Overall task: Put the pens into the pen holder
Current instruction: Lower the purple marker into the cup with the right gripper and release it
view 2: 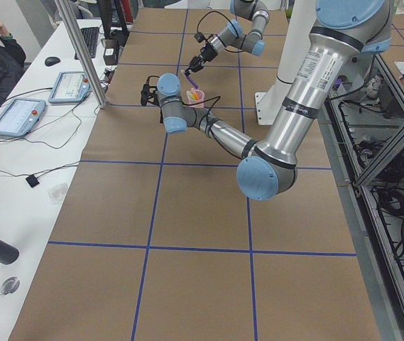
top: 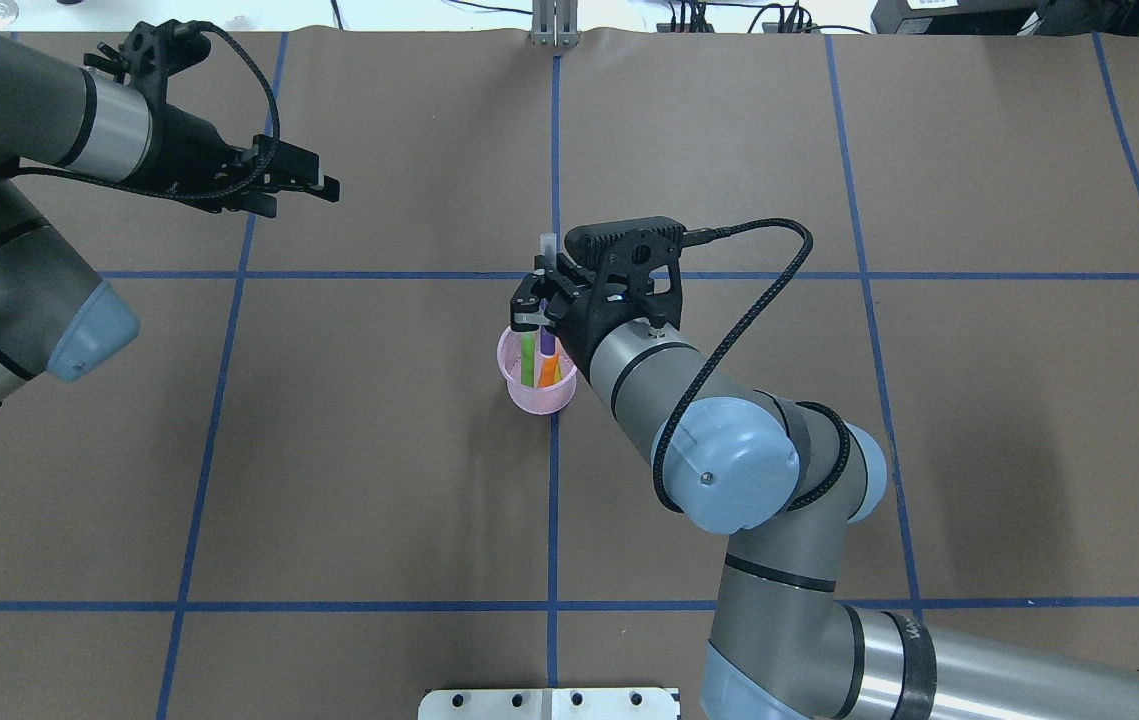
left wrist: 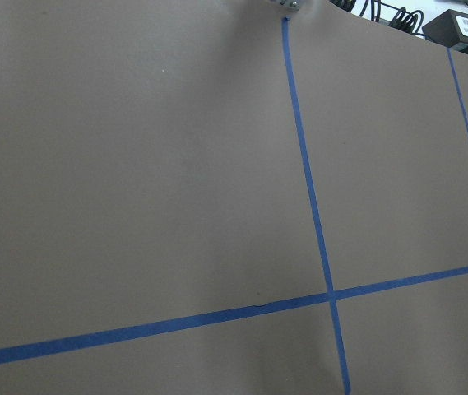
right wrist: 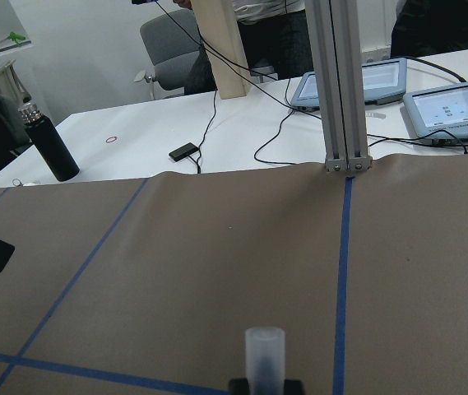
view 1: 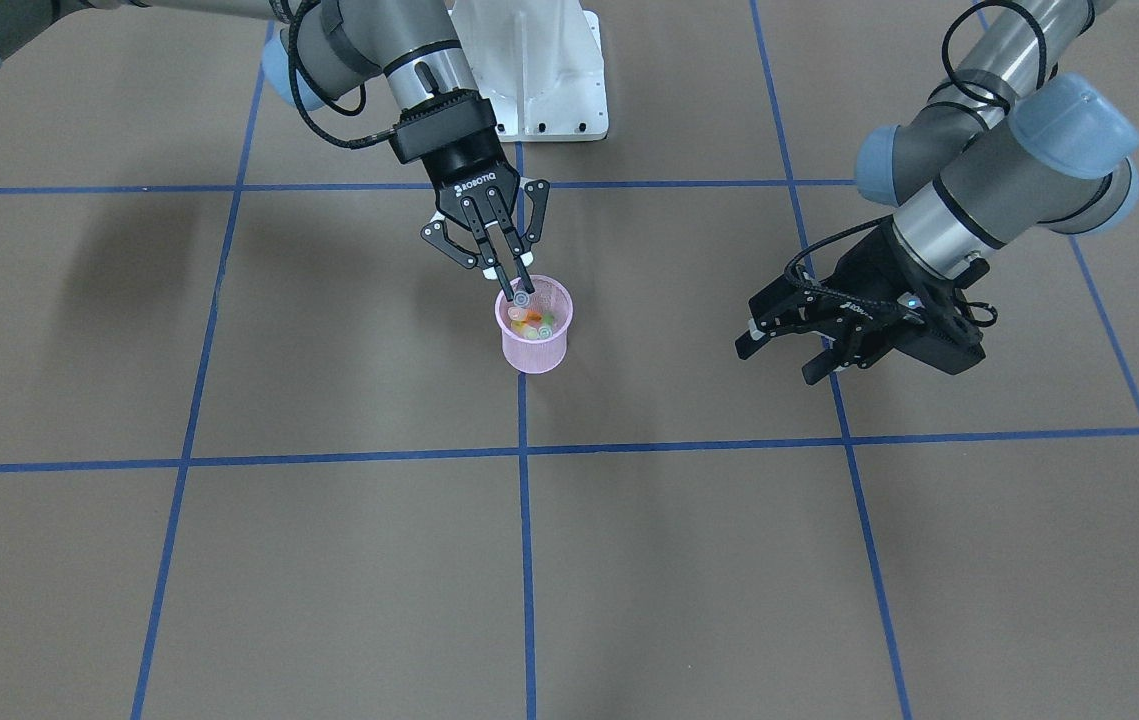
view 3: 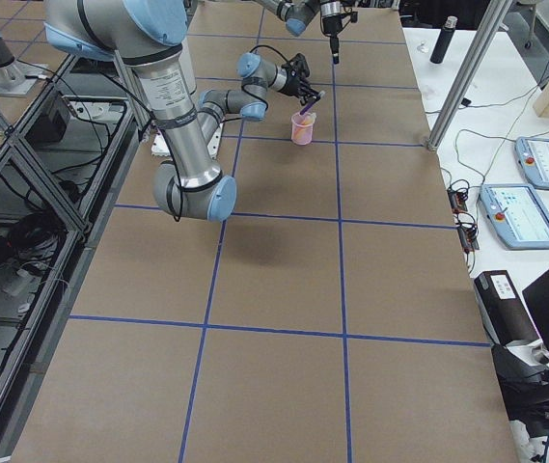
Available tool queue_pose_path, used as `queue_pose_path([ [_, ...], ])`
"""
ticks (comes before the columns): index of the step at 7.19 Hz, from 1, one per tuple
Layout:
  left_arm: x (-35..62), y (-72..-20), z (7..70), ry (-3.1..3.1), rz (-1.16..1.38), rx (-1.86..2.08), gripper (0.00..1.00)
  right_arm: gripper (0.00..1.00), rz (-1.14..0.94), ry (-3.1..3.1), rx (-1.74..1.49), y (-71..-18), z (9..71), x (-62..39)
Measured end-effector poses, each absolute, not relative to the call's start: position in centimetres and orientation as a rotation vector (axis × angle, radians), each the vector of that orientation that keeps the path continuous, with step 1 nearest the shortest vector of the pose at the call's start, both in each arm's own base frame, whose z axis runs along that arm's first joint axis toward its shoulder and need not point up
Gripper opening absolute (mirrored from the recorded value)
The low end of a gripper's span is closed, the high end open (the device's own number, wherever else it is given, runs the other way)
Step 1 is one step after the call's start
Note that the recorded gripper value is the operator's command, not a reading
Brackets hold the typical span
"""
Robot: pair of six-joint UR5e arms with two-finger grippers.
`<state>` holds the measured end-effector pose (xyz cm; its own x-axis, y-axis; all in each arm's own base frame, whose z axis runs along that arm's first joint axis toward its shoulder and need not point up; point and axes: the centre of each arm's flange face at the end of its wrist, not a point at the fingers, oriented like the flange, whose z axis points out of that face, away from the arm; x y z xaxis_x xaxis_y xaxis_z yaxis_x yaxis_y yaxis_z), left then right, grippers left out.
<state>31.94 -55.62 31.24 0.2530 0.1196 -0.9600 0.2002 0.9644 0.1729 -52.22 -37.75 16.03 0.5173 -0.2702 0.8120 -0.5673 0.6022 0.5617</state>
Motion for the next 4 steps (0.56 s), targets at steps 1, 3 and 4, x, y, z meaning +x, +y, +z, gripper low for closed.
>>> queue_pose_path([
  [1, 31.9, -55.6, 31.4, 1.318, -0.057, 0.282, 1.0, 0.0, 0.198, -1.045, 0.955, -37.7, 16.7, -53.0],
  [3, 31.9, -55.7, 31.6, 1.314, -0.06, 0.279, 1.0, 0.0, 0.18, -1.05, 0.964, -37.8, 18.6, -54.8],
  [4, 32.0, -55.7, 31.7, 1.312, -0.061, 0.278, 1.0, 0.0, 0.173, -1.055, 0.963, -37.6, 19.1, -55.4],
])
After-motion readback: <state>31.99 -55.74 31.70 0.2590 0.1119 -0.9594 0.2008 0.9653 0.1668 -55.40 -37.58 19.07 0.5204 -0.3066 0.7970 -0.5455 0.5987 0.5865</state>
